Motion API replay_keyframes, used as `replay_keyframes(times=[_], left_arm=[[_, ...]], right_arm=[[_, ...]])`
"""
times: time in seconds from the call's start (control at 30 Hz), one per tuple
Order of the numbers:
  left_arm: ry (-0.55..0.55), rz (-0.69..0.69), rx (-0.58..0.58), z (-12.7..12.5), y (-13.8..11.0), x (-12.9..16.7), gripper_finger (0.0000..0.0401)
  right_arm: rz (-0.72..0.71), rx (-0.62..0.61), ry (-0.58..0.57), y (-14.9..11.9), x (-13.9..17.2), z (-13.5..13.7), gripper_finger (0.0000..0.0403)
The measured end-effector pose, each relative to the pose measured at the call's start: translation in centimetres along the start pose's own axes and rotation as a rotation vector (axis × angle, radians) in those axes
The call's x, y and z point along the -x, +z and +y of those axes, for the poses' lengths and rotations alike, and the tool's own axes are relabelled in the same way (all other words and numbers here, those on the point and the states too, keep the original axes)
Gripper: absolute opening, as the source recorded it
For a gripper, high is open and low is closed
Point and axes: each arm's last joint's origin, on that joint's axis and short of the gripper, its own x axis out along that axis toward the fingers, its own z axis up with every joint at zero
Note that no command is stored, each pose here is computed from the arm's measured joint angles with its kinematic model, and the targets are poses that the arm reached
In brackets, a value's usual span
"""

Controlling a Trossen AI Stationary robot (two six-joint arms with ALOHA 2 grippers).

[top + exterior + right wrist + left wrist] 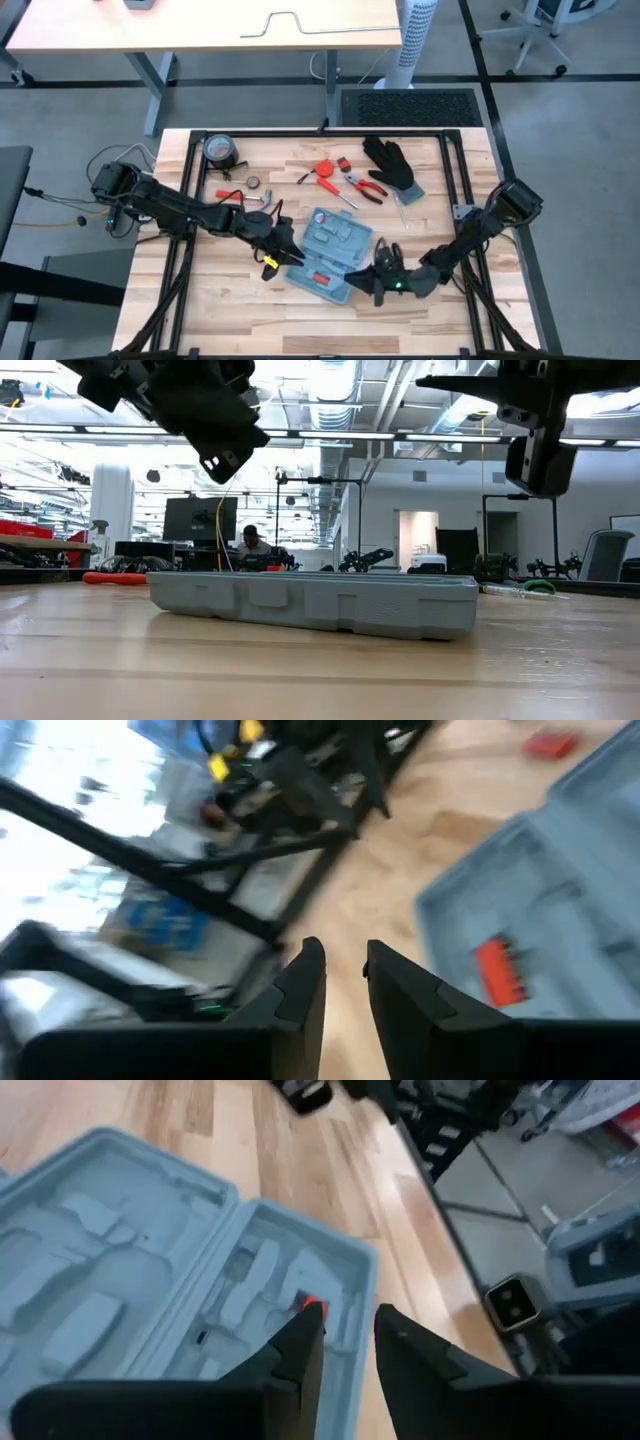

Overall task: Prefit tool cases
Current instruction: Remove the orange terminal block from the gray toolbox

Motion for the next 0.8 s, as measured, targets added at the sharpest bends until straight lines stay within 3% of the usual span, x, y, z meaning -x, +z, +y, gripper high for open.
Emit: replay_keyframes(times=[0.2, 0.33, 0.47, 0.63, 0.8], left_arm=[[0.023, -0.065, -0.022, -0.1, 0.6, 0.0, 0.0083], [0.051, -0.064, -0.12, 0.0, 0.6, -0.1, 0.0083], [0.077, -0.028, -0.223, 0.7, 0.4, -0.1, 0.0083], [0.114, 0.013, -0.22, 2.4, 0.4, 0.2, 0.0083], [0.094, 0.075, -0.25, 3.7, 0.2, 0.6, 0.0083]], right_arm=[[-0.026, 0.032, 0.034, 0.7, -0.3, 0.2, 0.0087], [-0.009, 0.083, 0.035, 1.5, -1.8, 0.9, 0.0087], [0.051, 0.105, -0.022, 2.0, -3.3, 1.3, 0.0087], [0.122, 0.123, -0.165, 2.3, -4.4, 0.6, 0.0087], [0.096, 0.096, -0.186, 3.2, -5.0, 0.2, 0.0087]])
